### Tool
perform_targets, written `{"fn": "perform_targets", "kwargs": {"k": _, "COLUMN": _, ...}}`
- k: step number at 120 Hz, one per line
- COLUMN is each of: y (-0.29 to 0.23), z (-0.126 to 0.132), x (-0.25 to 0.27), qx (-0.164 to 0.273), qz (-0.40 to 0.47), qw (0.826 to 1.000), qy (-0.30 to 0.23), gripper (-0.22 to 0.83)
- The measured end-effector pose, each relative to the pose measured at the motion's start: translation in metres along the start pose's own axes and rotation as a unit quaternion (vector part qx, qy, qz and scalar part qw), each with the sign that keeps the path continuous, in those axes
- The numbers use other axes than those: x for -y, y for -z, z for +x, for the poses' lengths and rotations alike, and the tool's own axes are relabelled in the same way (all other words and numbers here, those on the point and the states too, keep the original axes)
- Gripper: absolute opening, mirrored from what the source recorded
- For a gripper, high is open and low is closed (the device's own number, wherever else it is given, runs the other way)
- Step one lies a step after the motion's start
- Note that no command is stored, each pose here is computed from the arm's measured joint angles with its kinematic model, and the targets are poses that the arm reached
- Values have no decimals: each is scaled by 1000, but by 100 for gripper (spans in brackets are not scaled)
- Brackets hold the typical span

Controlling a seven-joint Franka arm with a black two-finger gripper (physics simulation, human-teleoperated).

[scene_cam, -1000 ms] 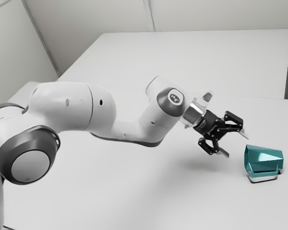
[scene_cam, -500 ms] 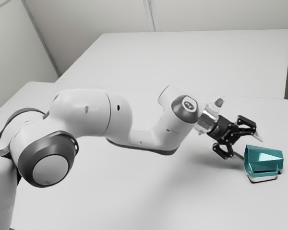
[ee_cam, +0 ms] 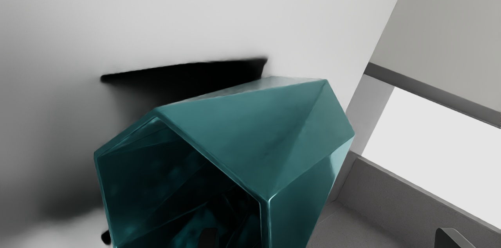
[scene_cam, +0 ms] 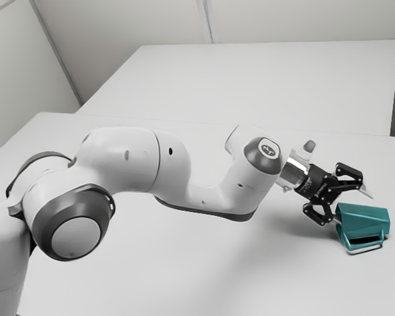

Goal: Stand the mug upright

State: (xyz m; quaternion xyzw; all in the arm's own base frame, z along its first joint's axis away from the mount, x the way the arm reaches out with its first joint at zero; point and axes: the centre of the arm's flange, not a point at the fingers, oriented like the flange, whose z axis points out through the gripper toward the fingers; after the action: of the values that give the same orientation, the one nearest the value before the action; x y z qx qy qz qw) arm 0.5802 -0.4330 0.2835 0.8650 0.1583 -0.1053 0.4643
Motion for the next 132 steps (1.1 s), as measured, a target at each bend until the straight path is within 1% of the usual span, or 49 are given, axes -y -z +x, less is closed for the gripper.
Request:
{"fn": "perform_targets", "kwargs": {"k": 20, "y": -4, "z": 4, "x": 2, "qx": -3, "qz": 0, "qw": 1000, "qy": 1, "gripper": 61}}
{"fn": "perform_targets", "kwargs": {"k": 24, "y": -5, "z": 4, "x": 3, "qx": -3, "qz": 1, "qw": 1000, "qy": 0, "gripper": 54}}
{"fn": "perform_targets", "kwargs": {"k": 36, "y": -5, "z": 4, "x": 3, "qx": -5, "qz": 2, "qw": 1000, "qy": 1, "gripper": 27}}
{"fn": "perform_targets", "kwargs": {"k": 43, "y": -3, "z": 5, "x": 2, "qx": -8, "qz": 3, "qw": 1000, "qy": 1, "gripper": 14}}
{"fn": "perform_targets", "kwargs": {"k": 52, "y": 3, "z": 9, "x": -2, "qx": -14, "qz": 5, "qw": 1000, "qy": -4, "gripper": 3}}
{"fn": "perform_targets", "kwargs": {"k": 63, "y": 14, "z": 14, "x": -14, "qx": -26, "qz": 12, "qw": 999, "qy": -26, "gripper": -5}}
{"fn": "perform_targets", "kwargs": {"k": 79, "y": 18, "z": 16, "x": -21, "qx": -32, "qz": 27, "qw": 998, "qy": -44, "gripper": -12}}
{"fn": "perform_targets", "kwargs": {"k": 104, "y": 20, "z": 16, "x": -25, "qx": -36, "qz": 38, "qw": 998, "qy": -43, "gripper": -15}}
{"fn": "perform_targets", "kwargs": {"k": 108, "y": 27, "z": 12, "x": -34, "qx": -40, "qz": 42, "qw": 997, "qy": -54, "gripper": -15}}
{"fn": "perform_targets", "kwargs": {"k": 116, "y": 52, "z": 2, "x": -61, "qx": -57, "qz": 59, "qw": 992, "qy": -93, "gripper": -16}}
{"fn": "perform_targets", "kwargs": {"k": 132, "y": 97, "z": -11, "x": -97, "qx": -97, "qz": 115, "qw": 975, "qy": -164, "gripper": -17}}
